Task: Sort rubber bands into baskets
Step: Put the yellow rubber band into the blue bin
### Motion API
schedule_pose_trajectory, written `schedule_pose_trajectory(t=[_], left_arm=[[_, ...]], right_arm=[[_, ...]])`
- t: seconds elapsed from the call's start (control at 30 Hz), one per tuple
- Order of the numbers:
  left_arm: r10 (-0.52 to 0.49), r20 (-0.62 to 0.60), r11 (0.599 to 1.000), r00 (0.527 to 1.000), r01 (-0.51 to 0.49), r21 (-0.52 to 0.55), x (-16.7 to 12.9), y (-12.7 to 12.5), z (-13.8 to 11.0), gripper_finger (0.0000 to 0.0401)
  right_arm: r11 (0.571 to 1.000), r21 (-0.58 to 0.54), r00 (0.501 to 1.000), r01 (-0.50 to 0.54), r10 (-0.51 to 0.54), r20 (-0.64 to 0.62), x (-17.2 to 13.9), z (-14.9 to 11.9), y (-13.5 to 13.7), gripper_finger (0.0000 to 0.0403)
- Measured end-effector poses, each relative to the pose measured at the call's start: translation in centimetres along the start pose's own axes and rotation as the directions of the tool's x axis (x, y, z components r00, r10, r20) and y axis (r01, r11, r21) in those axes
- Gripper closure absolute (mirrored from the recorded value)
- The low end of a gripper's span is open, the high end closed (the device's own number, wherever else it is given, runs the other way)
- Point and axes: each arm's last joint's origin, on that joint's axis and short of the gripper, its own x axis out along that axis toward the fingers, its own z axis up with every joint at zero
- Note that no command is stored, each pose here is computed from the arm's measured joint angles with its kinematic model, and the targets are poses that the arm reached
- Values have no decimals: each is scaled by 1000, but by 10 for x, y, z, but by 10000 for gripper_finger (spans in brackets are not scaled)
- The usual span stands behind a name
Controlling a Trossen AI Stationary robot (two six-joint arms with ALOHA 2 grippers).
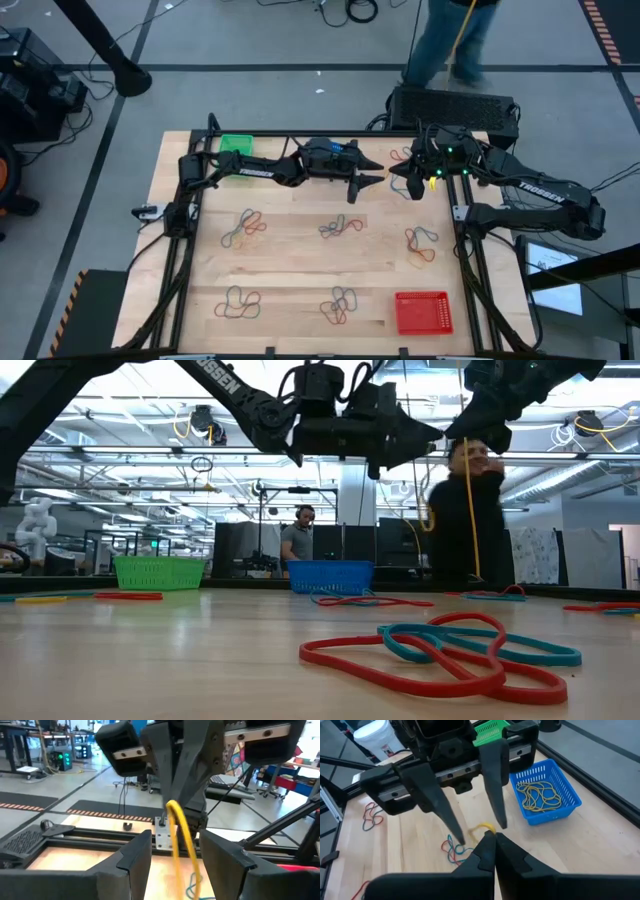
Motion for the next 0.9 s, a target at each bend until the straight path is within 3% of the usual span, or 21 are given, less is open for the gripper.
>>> schedule_pose_trajectory(t=[0.23, 0.5, 0.73, 0.9], left_arm=[[7, 3, 1000, 1000, -7, 1, 0, 1, 1, 232], [8, 1, 1000, 1000, -8, 4, 0, 1, 1, 272], [10, 1, 1000, 1000, -10, 7, 0, 2, 1, 281], [15, 1, 1000, 1000, -15, 8, -1, 4, 1, 345]], right_arm=[[1000, -21, 1000, -2, 2, 13, 0, 1, 0, 403], [1000, -23, 1000, -3, 4, 21, 0, 2, 0, 403], [1000, -27, 999, -6, 7, 35, 0, 3, 1, 403], [1000, -27, 999, -7, 8, 35, 0, 3, 1, 403]])
